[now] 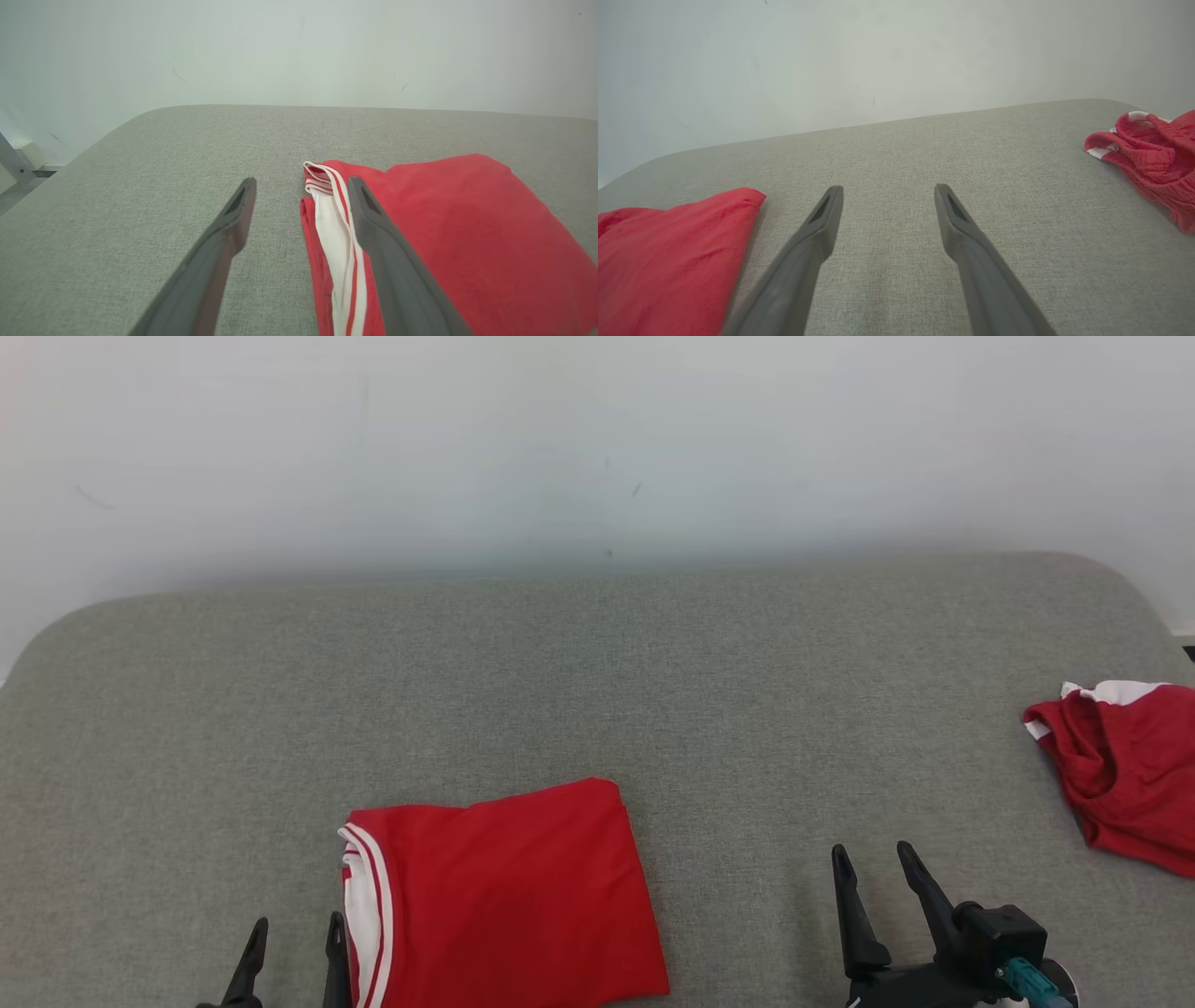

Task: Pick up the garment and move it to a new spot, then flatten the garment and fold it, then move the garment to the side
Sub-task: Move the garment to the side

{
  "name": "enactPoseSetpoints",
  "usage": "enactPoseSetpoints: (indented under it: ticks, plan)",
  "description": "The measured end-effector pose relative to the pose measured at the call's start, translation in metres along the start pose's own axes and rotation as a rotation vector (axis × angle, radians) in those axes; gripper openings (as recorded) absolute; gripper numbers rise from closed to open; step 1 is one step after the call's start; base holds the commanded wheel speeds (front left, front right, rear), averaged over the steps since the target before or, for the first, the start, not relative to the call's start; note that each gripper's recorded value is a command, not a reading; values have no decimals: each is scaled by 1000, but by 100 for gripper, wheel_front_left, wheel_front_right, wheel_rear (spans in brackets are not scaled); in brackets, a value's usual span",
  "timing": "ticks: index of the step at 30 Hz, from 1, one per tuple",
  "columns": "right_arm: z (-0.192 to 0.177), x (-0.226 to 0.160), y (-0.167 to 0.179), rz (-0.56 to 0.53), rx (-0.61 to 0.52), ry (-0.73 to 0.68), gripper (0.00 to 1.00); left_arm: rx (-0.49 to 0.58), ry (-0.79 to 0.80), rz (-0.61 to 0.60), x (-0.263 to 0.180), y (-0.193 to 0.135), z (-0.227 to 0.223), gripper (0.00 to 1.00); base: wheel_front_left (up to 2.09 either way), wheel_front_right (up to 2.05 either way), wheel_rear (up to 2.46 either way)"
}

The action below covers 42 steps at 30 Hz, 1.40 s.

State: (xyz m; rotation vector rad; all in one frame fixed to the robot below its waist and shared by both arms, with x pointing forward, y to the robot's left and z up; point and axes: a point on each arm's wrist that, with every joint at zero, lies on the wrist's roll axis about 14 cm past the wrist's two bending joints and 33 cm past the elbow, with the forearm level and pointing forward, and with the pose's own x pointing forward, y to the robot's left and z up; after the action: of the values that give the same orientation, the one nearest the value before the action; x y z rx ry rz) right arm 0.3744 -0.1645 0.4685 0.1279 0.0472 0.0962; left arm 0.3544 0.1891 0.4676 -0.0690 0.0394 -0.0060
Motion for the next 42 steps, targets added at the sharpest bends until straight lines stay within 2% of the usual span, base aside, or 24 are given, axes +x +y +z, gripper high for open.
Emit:
enactPoseSetpoints:
  ticks: [6, 15, 24, 30, 31, 32, 33, 34, 42]
  plan:
    - [-5, 5, 10, 33, 0, 17, 100, -5, 10, 7, -3, 2, -3, 100, 0, 0, 0]
    - [-20, 29, 58, 174, 26, 63, 100, -22, 19, 37, -6, 8, -6, 100, 0, 0, 0]
    - [-63, 39, 123, 357, 50, 209, 100, -21, 39, 154, -35, 41, -12, 100, 0, 0, 0]
    - [-87, 41, 141, 408, 33, 294, 100, -19, 44, 226, -54, 60, -13, 100, 0, 0, 0]
    - [-90, 40, 143, 412, 33, 307, 91, -20, 47, 233, -56, 61, -14, 100, 0, 0, 0]
    - [-92, 41, 144, 414, 34, 312, 47, -20, 50, 240, -59, 63, -15, 100, 0, 0, 0]
    - [-93, 42, 144, 413, 33, 316, 17, -20, 51, 241, -59, 63, -16, 100, 0, 0, 0]
    - [-93, 42, 144, 413, 33, 316, 0, -20, 51, 241, -59, 63, -16, 100, 0, 0, 0]
    - [-78, 48, 124, 349, 55, 270, 0, -19, 43, 191, -45, 50, -13, 100, 0, 0, 0]
